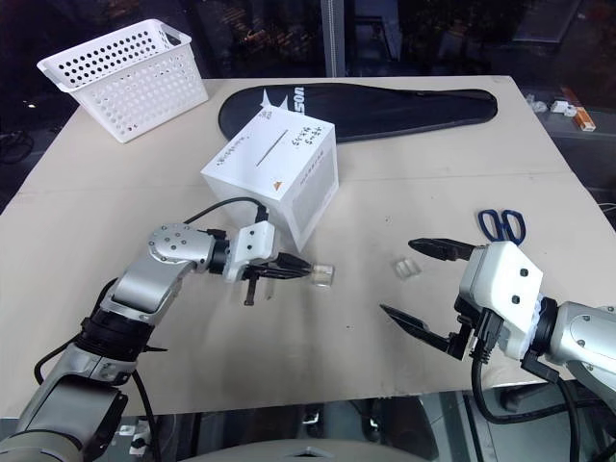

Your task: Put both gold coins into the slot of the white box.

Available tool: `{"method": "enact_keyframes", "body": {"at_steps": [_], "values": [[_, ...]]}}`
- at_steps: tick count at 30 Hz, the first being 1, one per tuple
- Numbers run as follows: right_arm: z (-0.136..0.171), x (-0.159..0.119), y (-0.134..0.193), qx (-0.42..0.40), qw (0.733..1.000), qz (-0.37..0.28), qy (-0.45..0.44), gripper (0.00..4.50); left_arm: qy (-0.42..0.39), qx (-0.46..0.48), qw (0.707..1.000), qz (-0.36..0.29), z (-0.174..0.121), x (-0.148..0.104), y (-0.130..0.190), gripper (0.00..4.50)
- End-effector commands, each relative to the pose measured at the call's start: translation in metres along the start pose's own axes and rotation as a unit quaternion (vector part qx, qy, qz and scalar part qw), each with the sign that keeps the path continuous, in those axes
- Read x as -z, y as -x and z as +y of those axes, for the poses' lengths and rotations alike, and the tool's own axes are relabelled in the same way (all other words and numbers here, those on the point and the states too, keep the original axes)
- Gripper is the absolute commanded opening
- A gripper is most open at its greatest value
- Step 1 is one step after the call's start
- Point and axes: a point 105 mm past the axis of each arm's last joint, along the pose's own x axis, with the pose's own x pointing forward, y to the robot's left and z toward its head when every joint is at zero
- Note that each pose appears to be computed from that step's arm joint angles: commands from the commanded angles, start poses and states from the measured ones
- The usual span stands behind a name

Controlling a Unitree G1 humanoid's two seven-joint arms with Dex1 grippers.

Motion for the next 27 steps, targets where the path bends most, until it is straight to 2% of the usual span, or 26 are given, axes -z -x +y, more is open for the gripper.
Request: {"method": "enact_keyframes", "body": {"at_steps": [1, 15, 27], "values": [[0.005, -0.007, 0.000, -0.007, 1.000, -0.010, 0.018, 4.50, -0.007, 0.004, 1.000, -0.017, -0.002, -0.006, 0.002, 0.33], [0.005, -0.007, 0.000, -0.006, 1.000, -0.009, 0.018, 4.50, -0.006, -0.010, 1.000, -0.026, 0.000, -0.009, -0.009, 0.33], [0.005, -0.007, 0.000, -0.005, 1.000, -0.009, 0.019, 4.50, -0.017, -0.016, 0.999, -0.033, 0.003, -0.019, -0.007, 0.33]]}}
